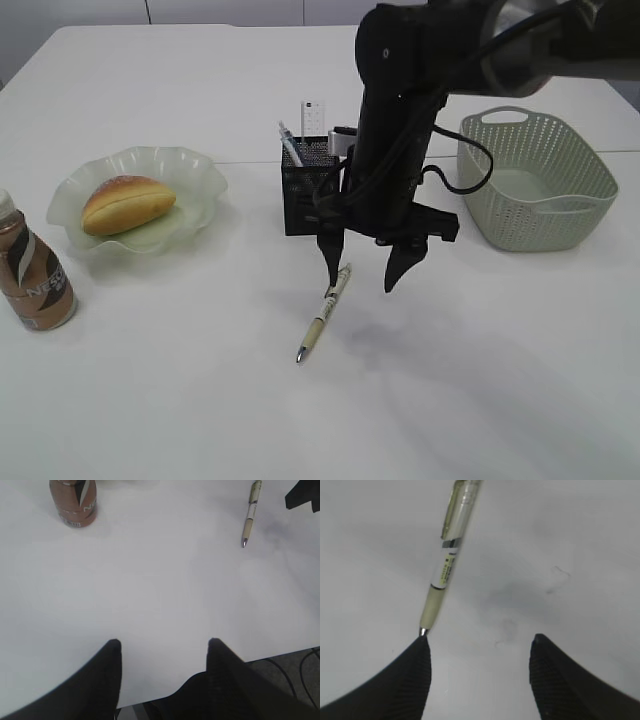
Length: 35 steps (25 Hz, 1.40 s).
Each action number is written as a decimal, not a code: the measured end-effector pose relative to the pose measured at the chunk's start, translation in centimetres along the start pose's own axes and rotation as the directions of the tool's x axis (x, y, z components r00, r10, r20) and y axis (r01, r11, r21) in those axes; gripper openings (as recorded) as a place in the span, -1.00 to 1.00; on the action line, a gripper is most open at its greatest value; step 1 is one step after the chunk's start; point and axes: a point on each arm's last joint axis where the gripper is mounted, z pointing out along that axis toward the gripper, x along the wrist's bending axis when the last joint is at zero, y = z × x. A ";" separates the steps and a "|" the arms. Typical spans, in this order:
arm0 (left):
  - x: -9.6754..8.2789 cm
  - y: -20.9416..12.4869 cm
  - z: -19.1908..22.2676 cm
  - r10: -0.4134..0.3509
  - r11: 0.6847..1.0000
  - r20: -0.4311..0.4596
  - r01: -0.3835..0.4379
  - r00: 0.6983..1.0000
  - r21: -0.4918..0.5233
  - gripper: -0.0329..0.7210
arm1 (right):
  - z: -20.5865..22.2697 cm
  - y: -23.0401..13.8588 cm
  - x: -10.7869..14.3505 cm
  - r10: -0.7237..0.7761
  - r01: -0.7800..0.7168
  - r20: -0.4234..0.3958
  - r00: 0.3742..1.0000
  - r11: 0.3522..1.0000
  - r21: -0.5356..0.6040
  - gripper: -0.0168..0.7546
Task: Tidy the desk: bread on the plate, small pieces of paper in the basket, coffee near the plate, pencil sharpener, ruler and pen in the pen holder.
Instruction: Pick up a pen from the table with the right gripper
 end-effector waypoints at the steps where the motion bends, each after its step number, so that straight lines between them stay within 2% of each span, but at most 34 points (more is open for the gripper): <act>1: 0.0 0.0 0.0 0.001 1.000 -0.002 -0.001 1.000 0.000 0.14 | 0.6 0.1 0.0 0.011 -0.011 0.007 1.000 1.000 0.011 0.31; 5: 0.0 0.0 0.0 0.001 1.000 -0.003 -0.001 1.000 -0.001 0.13 | 1.8 0.4 0.2 0.042 -0.042 -0.001 0.999 0.999 0.019 0.31; 11: 0.0 0.0 0.0 0.001 1.000 -0.003 -0.001 1.000 -0.001 0.13 | 2.2 1.0 1.2 0.081 -0.083 -0.110 0.991 0.996 -0.011 0.31; 19: 0.0 0.0 0.0 0.001 1.000 -0.003 -0.001 1.000 -0.001 0.13 | 2.1 1.3 1.4 0.100 -0.106 -0.138 0.985 0.994 -0.037 0.31; 27: 0.0 0.0 0.0 0.001 1.000 -0.003 -0.001 1.000 -0.001 0.11 | 3.0 1.8 1.4 0.183 -0.193 -0.102 0.978 0.977 -0.096 0.31; 35: 0.0 0.0 0.0 0.001 1.000 -0.003 -0.001 1.000 -0.001 0.10 | 5.4 1.8 1.6 0.192 -0.196 -0.058 0.980 0.977 -0.080 0.31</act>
